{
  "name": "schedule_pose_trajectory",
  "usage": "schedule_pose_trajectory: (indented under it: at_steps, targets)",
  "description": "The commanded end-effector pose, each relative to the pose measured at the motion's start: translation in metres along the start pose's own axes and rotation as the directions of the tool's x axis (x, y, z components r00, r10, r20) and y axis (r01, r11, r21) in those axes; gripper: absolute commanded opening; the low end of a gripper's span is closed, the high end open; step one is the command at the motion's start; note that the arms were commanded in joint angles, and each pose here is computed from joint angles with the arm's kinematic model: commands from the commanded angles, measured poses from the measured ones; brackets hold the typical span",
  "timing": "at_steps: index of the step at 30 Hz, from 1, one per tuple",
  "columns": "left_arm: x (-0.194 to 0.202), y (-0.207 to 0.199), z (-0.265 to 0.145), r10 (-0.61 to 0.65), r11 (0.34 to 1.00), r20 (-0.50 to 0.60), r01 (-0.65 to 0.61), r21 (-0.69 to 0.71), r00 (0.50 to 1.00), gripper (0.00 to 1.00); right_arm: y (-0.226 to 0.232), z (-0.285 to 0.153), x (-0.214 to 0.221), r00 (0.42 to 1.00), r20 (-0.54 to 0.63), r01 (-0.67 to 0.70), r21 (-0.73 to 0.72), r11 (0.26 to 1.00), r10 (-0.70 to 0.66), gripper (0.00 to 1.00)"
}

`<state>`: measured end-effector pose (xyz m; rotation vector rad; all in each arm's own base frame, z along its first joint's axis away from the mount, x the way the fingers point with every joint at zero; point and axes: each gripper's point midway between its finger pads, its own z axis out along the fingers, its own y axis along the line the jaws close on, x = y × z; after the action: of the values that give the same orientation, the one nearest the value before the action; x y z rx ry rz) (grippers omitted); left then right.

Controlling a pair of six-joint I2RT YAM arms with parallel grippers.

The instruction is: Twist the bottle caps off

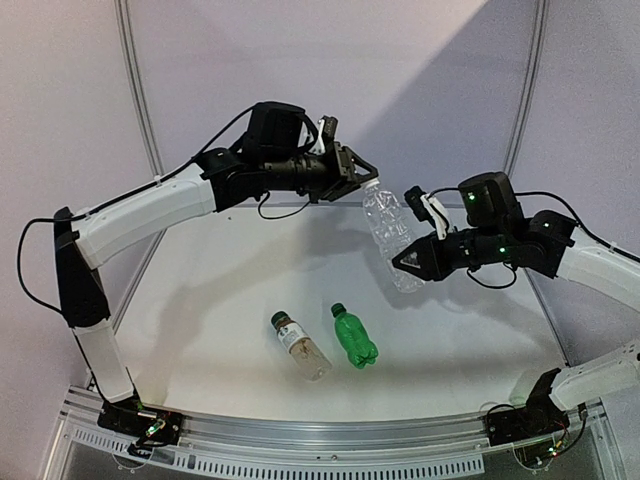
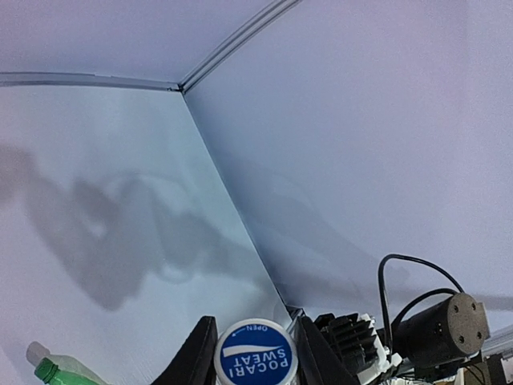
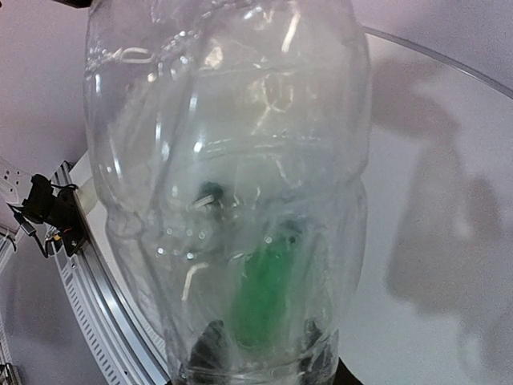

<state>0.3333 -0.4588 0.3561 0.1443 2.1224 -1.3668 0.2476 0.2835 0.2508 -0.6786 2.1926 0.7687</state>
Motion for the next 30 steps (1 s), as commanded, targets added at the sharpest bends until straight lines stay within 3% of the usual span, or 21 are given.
schedule_pose_trajectory:
  at_steps: [1, 8, 10, 14, 17, 21, 30]
  targets:
    - [0.015, -0.004, 0.000, 0.036, 0.999, -0.048, -0.035, 0.011, 0.998, 0.16, -0.015, -0.019, -0.028, 0.991, 0.133, -0.036, 0.082, 0.996, 0.025, 0.00]
    - [0.009, -0.031, -0.020, 0.218, 0.972, -0.035, -0.213, 0.099, 0.975, 0.85, -0.005, -0.034, -0.023, 0.987, 0.157, -0.022, 0.028, 0.999, 0.017, 0.00]
    - [0.008, -0.034, -0.031, 0.262, 0.959, -0.033, -0.257, 0.119, 0.964, 0.98, 0.000, -0.038, -0.022, 0.986, 0.165, -0.021, -0.003, 1.000, 0.021, 0.00]
    - [0.010, -0.044, -0.053, 0.332, 0.926, -0.027, -0.320, 0.198, 0.943, 0.99, 0.027, -0.049, -0.021, 0.981, 0.193, 0.017, -0.148, 0.989, 0.012, 0.00]
    - [0.014, -0.064, -0.073, 0.373, 0.875, -0.006, -0.350, 0.334, 0.928, 0.99, 0.051, -0.054, -0.016, 0.983, 0.184, 0.044, -0.292, 0.955, 0.011, 0.00]
    - [0.018, -0.081, -0.085, 0.406, 0.819, 0.021, -0.374, 0.436, 0.914, 0.93, 0.074, -0.062, -0.014, 0.981, 0.191, 0.068, -0.431, 0.900, 0.018, 0.00]
    - [0.016, -0.094, -0.072, 0.404, 0.784, 0.028, -0.362, 0.504, 0.914, 0.77, 0.090, -0.059, -0.015, 0.987, 0.156, 0.060, -0.528, 0.847, 0.028, 0.00]
